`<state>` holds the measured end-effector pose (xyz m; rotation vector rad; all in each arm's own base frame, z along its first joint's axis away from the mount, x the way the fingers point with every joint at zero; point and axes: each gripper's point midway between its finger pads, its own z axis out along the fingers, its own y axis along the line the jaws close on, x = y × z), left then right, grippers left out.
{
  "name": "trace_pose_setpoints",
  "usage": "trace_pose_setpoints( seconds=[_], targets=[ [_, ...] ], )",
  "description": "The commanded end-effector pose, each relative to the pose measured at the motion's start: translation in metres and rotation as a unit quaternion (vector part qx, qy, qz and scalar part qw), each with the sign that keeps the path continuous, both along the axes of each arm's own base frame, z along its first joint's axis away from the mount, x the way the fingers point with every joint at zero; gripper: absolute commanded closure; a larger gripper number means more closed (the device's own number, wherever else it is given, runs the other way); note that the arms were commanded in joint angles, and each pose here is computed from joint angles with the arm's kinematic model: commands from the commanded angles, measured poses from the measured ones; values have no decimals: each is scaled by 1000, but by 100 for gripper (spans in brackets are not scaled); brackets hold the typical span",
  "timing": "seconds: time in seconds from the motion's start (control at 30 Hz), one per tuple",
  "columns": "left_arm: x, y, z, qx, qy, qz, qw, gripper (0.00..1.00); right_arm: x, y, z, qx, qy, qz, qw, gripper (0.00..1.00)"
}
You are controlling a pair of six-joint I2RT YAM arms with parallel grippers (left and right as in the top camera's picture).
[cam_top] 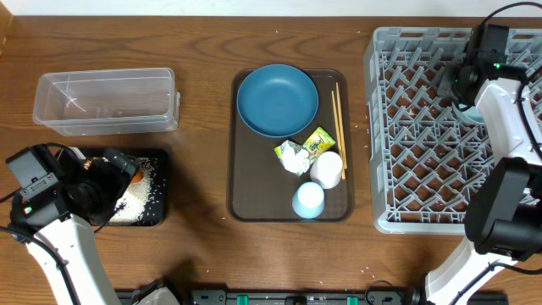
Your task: Sort waste into correct bins and load items into the dishwasher rack
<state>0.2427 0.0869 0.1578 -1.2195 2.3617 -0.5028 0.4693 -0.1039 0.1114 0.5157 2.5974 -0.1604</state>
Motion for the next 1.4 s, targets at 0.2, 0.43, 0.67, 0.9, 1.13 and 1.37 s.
trace_pose_setpoints(
  seconds=[0.2, 0.43, 0.67, 0.9, 1.13, 1.37],
  targets=[
    [0, 0, 1, 2, -3, -9, 1000, 2, 22, 74, 104, 182, -130, 122, 967, 99],
    [0, 0, 1, 2, -3, -9, 1000, 2, 30, 124, 88, 322, -135, 209, 914, 99],
    [0, 0, 1, 2, -3, -9, 1000, 2, 57, 126, 57, 402, -149, 217, 877, 99],
    [0, 0, 1, 2, -3, -9, 1000, 2, 64, 88, 46, 463, -169, 187, 850, 99],
    [0, 0, 1, 2, -3, -9, 1000, 2, 51, 52, 58, 507, -185, 168, 825, 99],
    [0, 0, 1, 2, -3, -9, 1000, 2, 40, 52, 53, 526, -170, 163, 817, 99]
  ],
)
